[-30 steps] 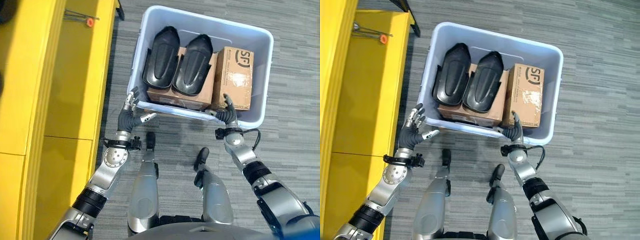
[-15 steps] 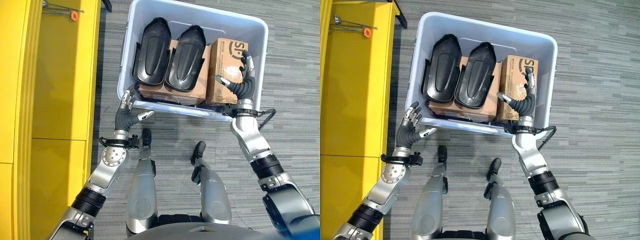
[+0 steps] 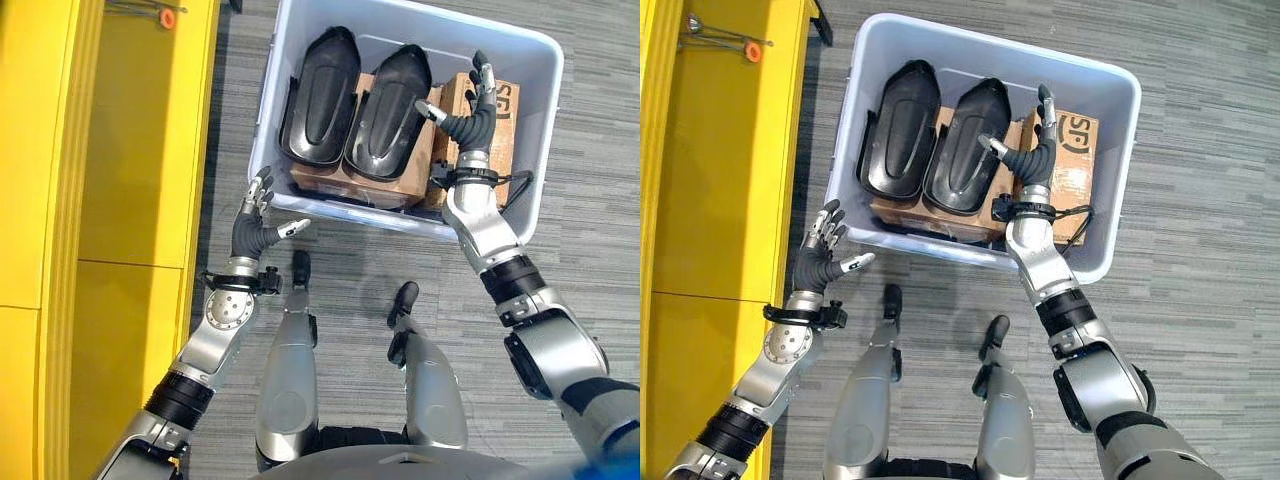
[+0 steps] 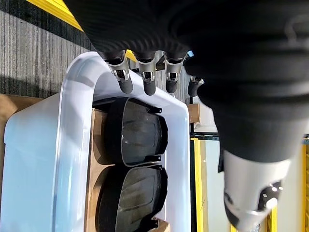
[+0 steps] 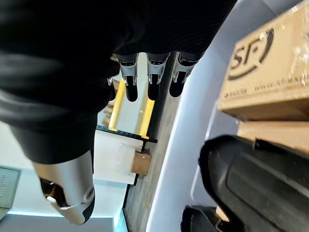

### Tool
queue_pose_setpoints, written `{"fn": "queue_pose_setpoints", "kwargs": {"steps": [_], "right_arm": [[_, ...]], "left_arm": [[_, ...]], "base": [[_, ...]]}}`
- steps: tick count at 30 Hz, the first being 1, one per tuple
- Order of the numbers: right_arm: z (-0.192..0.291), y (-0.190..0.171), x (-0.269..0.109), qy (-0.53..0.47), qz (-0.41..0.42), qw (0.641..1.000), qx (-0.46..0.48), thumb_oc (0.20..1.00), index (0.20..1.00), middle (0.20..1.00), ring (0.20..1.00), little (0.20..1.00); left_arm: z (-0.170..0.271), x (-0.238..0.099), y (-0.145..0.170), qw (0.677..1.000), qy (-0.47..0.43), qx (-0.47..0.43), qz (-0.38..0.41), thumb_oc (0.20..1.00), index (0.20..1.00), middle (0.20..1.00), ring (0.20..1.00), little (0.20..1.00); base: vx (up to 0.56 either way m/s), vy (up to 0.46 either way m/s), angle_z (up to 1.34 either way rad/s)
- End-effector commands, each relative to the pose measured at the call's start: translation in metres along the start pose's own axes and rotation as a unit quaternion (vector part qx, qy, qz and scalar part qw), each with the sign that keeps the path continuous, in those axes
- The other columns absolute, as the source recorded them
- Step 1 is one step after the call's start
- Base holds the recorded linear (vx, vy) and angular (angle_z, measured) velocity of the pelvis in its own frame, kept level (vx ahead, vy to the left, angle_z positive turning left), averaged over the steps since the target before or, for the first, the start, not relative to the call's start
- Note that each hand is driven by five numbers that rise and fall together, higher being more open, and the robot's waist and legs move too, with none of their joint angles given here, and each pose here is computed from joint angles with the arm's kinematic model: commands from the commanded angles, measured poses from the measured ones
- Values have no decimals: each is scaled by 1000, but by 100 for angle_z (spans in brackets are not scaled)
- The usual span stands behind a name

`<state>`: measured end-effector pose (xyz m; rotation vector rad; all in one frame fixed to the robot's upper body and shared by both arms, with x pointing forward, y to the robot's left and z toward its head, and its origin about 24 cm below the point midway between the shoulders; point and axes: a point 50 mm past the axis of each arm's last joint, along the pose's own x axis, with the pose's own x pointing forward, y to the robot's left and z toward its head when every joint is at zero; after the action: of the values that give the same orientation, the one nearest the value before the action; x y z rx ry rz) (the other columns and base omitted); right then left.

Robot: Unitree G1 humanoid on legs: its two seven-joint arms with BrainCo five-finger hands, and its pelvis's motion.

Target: Move parts from the plastic box to the shelf.

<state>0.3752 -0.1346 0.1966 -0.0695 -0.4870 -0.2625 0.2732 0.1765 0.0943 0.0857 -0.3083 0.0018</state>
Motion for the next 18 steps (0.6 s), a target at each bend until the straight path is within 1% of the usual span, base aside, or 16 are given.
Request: {"fn": "queue_pose_setpoints", "kwargs": {"steps": [1, 8, 13, 18], "right_arm": [[29, -1, 18, -52, -15, 998, 28, 1000, 1000, 1000, 1000, 1000], [20, -8, 28, -19, -40, 999, 20, 1000, 1000, 1000, 1000, 1000], [8, -10, 29, 22, -58, 996, 59, 1000, 1000, 1000, 1000, 1000], [-1, -11, 29, 45, -61, 996, 49, 1000, 1000, 1000, 1000, 1000]], "left_arm": [[20, 1, -5, 998, -53, -18, -18, 1000, 1000, 1000, 1000, 1000], [21, 2, -8, 998, -53, -24, -26, 1000, 1000, 1000, 1000, 1000], [18, 2, -11, 998, -44, -26, -27, 1000, 1000, 1000, 1000, 1000], [17, 2, -13, 998, -43, -30, -28, 1000, 1000, 1000, 1000, 1000]], "base": [[24, -2, 5], [14, 0, 2], [10, 6, 4], [0, 0, 0]]}}
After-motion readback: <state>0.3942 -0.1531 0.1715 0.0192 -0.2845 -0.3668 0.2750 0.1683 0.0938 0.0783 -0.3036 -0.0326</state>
